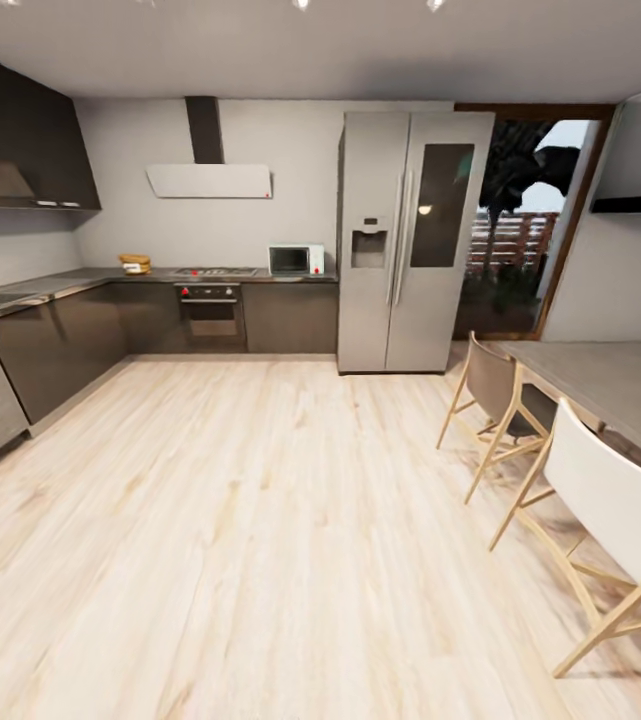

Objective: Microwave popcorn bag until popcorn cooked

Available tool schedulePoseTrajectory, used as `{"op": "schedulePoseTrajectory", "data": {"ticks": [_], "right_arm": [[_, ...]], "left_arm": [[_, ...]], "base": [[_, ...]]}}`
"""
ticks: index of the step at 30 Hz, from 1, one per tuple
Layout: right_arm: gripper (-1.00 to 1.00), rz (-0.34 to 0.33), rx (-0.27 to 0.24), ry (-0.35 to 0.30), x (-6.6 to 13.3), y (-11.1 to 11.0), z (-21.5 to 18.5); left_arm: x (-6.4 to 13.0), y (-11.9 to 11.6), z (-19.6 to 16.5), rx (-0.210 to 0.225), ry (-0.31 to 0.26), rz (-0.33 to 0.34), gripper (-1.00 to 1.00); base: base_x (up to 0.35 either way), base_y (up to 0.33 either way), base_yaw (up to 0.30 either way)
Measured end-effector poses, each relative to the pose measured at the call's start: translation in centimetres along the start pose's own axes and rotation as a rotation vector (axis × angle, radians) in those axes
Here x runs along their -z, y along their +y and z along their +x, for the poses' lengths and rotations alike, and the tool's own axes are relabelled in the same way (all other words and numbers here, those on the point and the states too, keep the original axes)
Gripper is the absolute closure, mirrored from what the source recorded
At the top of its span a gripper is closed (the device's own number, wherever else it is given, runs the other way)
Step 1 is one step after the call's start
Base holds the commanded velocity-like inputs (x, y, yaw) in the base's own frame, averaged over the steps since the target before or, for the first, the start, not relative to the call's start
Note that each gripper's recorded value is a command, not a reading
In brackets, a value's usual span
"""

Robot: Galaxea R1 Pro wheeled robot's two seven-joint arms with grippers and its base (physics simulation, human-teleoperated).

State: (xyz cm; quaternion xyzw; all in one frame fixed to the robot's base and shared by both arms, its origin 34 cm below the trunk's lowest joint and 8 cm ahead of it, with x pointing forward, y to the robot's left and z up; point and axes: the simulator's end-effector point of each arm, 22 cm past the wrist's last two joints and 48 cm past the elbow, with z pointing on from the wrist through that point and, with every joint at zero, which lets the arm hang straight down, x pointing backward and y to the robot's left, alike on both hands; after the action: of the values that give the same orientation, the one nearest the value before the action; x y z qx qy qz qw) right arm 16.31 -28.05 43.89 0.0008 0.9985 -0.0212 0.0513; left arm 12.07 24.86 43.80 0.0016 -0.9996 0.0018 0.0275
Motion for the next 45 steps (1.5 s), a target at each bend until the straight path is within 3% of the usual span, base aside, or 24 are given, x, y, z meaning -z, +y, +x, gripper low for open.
{"op": "schedulePoseTrajectory", "data": {"ticks": [5,9,13,16,25,33,45], "right_arm": [[-1.00,0.035,0.006,0.041,0.2,-2.7,2.1],[-1.00,0.040,0.007,0.052,0.3,-3.2,2.6],[-1.00,0.042,0.007,0.054,0.3,-3.3,2.7],[-1.00,0.042,0.008,0.054,0.3,-3.3,2.7],[-1.00,0.042,0.006,0.047,0.3,-3.3,2.5],[-1.00,0.042,0.004,-0.059,0.3,-3.3,0.2],[-1.00,0.041,0.004,-0.063,0.3,-3.3,0.1]], "left_arm": [[0.1,3.7,0.0,0.010,-0.002,-0.049,-1.00],[0.1,4.4,0.1,0.024,0.004,-0.058,-1.00],[0.1,4.6,0.3,0.089,0.007,-0.062,-1.00],[0.1,4.7,0.2,0.102,0.005,-0.063,-1.00],[0.1,4.6,0.3,0.106,0.010,-0.062,-1.00],[0.1,4.6,0.3,0.106,0.009,-0.062,-1.00],[0.2,4.8,0.4,0.106,0.011,-0.064,-1.00]], "base": [[0.000,0.000,0.287],[0.162,0.000,0.209],[0.316,0.037,0.028],[0.334,0.078,0.004],[0.338,0.029,0.000],[0.339,0.000,0.000],[0.340,0.000,0.000]]}}
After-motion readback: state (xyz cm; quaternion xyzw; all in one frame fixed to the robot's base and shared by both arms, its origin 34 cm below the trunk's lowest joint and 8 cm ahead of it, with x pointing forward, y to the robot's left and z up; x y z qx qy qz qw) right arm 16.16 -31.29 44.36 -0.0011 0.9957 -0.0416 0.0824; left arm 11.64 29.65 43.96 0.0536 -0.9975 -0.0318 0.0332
